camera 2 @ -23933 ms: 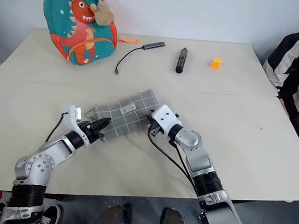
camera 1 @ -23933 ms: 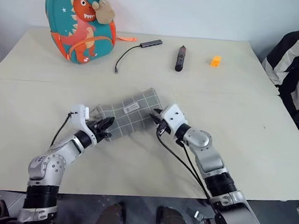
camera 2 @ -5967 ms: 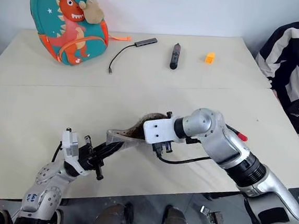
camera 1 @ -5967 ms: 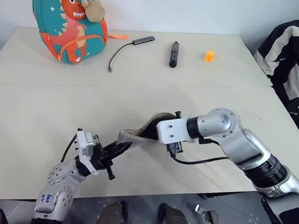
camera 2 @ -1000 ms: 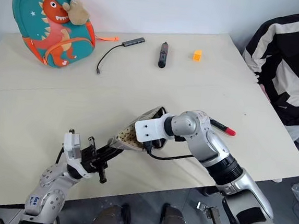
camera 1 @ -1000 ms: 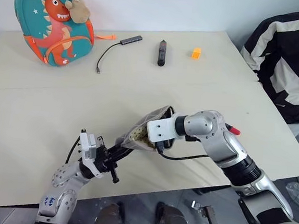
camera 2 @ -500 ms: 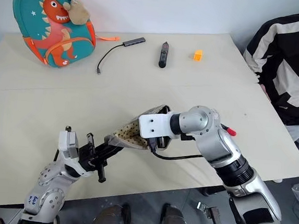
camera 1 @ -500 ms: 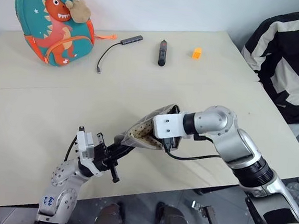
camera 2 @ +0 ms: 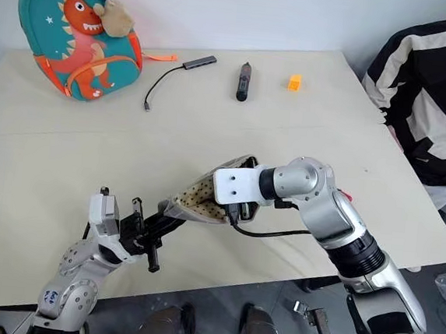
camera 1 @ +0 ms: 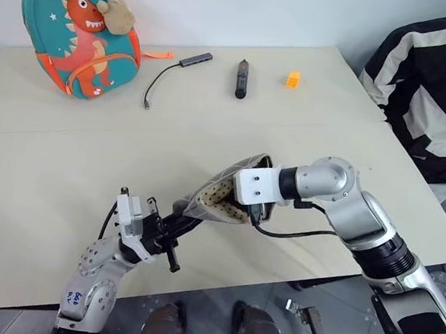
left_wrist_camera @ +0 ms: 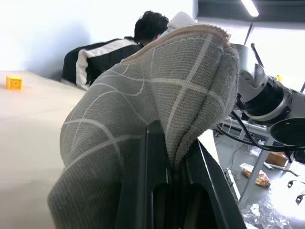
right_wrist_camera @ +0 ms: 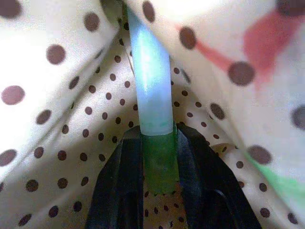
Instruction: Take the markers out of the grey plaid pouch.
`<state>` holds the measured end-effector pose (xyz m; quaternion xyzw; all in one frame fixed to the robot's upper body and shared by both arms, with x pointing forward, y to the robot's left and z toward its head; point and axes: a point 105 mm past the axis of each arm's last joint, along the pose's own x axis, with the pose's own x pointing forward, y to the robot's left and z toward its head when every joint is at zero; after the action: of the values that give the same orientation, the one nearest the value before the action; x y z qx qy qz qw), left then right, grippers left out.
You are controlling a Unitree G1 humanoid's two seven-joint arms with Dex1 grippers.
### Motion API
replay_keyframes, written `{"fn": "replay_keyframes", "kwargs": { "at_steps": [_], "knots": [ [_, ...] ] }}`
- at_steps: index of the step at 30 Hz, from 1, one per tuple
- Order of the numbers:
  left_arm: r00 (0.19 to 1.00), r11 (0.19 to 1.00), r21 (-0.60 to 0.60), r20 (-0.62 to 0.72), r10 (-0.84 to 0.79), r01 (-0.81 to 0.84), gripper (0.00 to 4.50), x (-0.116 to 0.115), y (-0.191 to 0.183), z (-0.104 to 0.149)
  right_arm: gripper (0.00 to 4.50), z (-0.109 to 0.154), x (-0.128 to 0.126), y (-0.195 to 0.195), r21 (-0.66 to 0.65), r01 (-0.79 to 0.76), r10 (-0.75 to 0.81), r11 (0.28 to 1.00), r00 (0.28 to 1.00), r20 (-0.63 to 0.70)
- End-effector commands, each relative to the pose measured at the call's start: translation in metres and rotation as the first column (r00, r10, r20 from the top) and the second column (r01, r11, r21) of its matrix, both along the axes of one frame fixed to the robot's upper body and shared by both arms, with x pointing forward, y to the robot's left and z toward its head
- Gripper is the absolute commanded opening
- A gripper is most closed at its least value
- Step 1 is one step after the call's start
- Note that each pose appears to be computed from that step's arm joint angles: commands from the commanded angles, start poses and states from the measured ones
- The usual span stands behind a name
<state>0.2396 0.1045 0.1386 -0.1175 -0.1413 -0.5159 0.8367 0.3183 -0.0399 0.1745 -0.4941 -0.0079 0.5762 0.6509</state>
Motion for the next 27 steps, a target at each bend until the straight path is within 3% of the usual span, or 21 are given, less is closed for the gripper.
{"fn": "replay_keyframes", "kwargs": {
  "at_steps": [1,7,13,21,27],
  "knots": [
    [0.999,0.998,0.066,-0.032,-0.004,0.006,0.0,-0.005,0.004,-0.014,0.66,0.016,0.018,-0.009,0.081,0.129,-0.133,0.988,0.991,0.033],
    [0.996,0.979,0.185,0.014,-0.089,0.085,0.0,-0.017,-0.009,-0.022,0.66,0.012,0.026,-0.004,0.115,0.235,-0.233,0.965,0.972,-0.033],
    [0.994,0.969,0.222,-0.007,-0.11,0.109,0.0,-0.023,-0.007,-0.032,0.66,0.01,0.03,-0.009,0.092,0.291,-0.288,0.952,0.957,-0.046],
    [0.992,0.991,0.065,-0.038,0.124,-0.121,0.0,0.011,0.034,-0.018,0.66,0.027,0.008,-0.008,0.141,0.1,-0.097,0.985,0.995,-0.027],
    [0.981,0.983,-0.007,-0.062,0.181,-0.182,0.0,0.023,0.05,-0.011,0.66,0.036,-0.001,-0.004,0.167,-0.002,-0.005,0.986,0.999,0.044]
  ]
}}
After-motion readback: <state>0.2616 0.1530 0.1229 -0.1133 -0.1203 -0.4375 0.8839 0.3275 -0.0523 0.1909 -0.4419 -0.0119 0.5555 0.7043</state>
